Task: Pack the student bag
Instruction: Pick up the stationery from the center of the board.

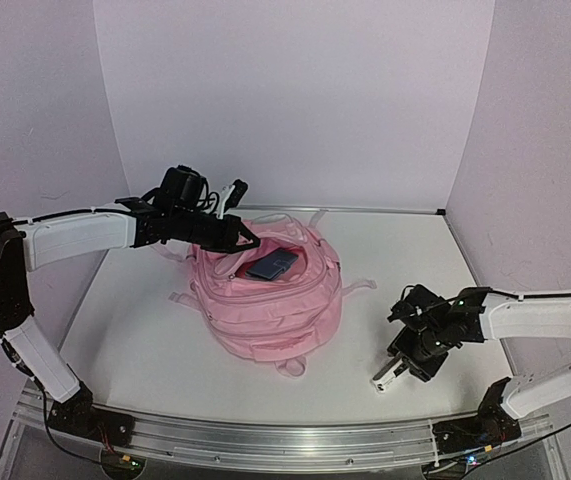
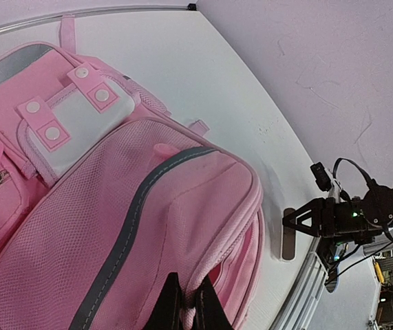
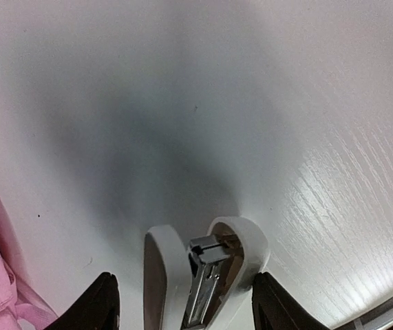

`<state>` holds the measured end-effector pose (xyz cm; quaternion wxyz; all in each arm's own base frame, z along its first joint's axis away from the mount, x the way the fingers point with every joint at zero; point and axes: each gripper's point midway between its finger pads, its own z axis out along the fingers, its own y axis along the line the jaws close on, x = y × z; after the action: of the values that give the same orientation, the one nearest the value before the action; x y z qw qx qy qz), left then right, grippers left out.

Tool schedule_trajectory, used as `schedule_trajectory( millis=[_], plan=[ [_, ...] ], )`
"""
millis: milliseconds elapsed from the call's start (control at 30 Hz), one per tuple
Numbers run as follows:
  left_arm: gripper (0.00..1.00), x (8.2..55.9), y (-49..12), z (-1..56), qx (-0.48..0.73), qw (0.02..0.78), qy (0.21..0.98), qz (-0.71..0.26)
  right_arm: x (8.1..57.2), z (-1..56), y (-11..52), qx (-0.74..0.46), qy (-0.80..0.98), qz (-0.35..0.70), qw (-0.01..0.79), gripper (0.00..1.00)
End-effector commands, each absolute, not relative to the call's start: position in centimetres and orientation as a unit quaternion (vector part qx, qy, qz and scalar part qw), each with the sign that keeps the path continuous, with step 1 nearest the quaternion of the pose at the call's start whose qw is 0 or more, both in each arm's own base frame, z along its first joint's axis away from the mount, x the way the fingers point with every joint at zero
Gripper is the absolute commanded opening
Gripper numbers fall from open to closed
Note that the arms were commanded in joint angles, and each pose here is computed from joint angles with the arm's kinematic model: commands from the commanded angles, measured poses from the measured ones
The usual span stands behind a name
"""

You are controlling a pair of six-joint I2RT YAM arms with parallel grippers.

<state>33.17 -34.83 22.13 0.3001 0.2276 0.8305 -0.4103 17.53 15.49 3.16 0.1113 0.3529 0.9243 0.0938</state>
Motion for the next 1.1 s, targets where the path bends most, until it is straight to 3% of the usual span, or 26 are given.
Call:
schedule_trajectory(
  millis=[0,100,300,467,767,1067],
  plan=[
    [0.00,34.4,-34.4,29.4,0.225,0.386,0.779,-0.441,18.2,2.6,16.0,0.346,0.926,0.094,0.116,0.66],
    [0.00,34.4,-34.4,29.4,0.226,0.386,0.779,-0.440,18.3,2.4,16.1,0.339,0.929,0.090,0.115,0.73],
    [0.00,34.6,-34.4,29.3,0.225,0.386,0.780,-0.438,18.3,1.8,16.4,0.326,0.936,0.084,0.106,0.68],
    [0.00,34.7,-34.5,29.1,0.226,0.382,0.783,-0.435,19.0,2.1,16.8,0.311,0.940,0.083,0.116,0.55],
    [0.00,34.2,-35.2,29.5,0.248,0.369,0.775,-0.449,22.8,7.7,19.1,0.232,0.946,0.117,0.192,0.01],
    [0.00,33.7,-36.0,30.7,0.256,0.349,0.766,-0.474,28.7,22.4,25.3,0.110,0.876,0.274,0.381,0.00]
  ],
)
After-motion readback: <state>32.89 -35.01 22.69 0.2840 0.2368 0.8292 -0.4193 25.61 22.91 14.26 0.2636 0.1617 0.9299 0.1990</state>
